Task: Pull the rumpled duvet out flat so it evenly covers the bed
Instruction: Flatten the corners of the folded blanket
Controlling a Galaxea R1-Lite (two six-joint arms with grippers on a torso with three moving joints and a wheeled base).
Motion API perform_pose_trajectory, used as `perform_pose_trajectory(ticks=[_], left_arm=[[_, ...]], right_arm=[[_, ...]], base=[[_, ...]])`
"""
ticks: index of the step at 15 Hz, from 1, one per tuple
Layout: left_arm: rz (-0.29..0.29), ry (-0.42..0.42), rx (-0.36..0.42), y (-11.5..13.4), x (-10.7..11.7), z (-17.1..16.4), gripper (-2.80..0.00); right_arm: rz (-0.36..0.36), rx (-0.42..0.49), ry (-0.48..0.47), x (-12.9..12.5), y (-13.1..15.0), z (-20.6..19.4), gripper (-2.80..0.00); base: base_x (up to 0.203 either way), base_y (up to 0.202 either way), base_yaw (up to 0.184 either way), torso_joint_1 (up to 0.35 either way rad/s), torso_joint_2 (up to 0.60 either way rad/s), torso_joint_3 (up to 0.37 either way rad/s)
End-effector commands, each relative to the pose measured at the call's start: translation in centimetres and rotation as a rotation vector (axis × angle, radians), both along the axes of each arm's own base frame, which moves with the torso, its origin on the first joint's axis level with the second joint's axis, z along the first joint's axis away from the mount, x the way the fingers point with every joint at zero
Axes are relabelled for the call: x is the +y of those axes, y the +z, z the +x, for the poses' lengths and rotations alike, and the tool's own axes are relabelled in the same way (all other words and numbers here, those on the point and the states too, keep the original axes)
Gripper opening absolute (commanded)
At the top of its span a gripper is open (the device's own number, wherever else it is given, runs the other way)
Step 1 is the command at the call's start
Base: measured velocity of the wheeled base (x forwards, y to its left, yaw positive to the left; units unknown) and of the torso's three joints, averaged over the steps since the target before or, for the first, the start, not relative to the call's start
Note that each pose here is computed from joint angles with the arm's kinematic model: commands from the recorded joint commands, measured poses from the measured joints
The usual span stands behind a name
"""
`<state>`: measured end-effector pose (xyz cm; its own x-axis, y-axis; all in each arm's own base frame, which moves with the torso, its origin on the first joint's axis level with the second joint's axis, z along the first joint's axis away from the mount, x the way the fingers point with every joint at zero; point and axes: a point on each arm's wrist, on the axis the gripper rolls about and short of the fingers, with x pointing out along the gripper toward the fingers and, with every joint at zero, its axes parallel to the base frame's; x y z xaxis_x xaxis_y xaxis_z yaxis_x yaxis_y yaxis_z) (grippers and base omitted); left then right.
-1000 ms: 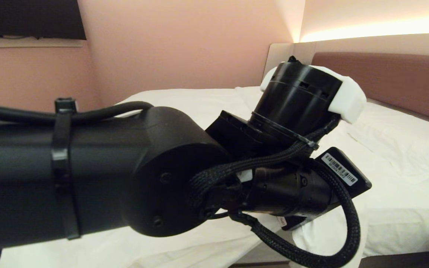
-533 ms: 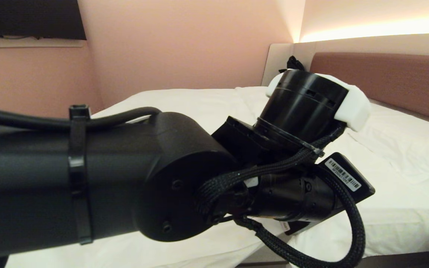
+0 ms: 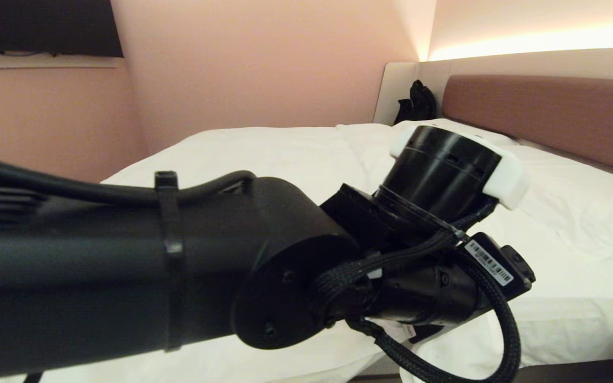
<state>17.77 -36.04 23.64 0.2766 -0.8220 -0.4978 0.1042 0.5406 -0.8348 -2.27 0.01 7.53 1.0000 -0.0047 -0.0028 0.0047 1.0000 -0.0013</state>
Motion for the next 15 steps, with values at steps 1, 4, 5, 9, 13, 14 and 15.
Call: perform_pose_trajectory(ticks=[1, 4, 5, 9, 13, 14, 15], left_arm=[[0.036, 0.008, 0.026, -1.7, -0.8, 0.5, 0.0], [0.047, 0.016, 0.04, -2.4, -0.8, 1.2, 0.0], [0.031, 0.014, 0.034, -2.3, -1.2, 1.4, 0.0], [-0.029, 0.021, 0.023, -3.0, -2.9, 2.1, 0.0], [0.019, 0.015, 0.044, -4.6, -2.8, 1.9, 0.0], [0.03, 0.014, 0.047, -5.0, -3.0, 1.9, 0.0], [0.033, 0.014, 0.049, -5.1, -2.9, 1.9, 0.0]], right_arm=[[0.0, 0.0, 0.0, 0.0, 0.0, 0.0, -2.8], [0.0, 0.0, 0.0, 0.0, 0.0, 0.0, -2.8], [0.0, 0.0, 0.0, 0.0, 0.0, 0.0, -2.8], [0.0, 0.0, 0.0, 0.0, 0.0, 0.0, -2.8], [0.0, 0.0, 0.0, 0.0, 0.0, 0.0, -2.8], [0.0, 0.0, 0.0, 0.0, 0.0, 0.0, -2.8], [0.0, 0.0, 0.0, 0.0, 0.0, 0.0, -2.8]], base=[[0.0, 0.0, 0.0, 0.0, 0.0, 0.0], [0.0, 0.0, 0.0, 0.0, 0.0, 0.0], [0.0, 0.0, 0.0, 0.0, 0.0, 0.0], [0.0, 0.0, 0.0, 0.0, 0.0, 0.0], [0.0, 0.0, 0.0, 0.0, 0.0, 0.0], [0.0, 0.0, 0.0, 0.0, 0.0, 0.0], [0.0, 0.0, 0.0, 0.0, 0.0, 0.0]])
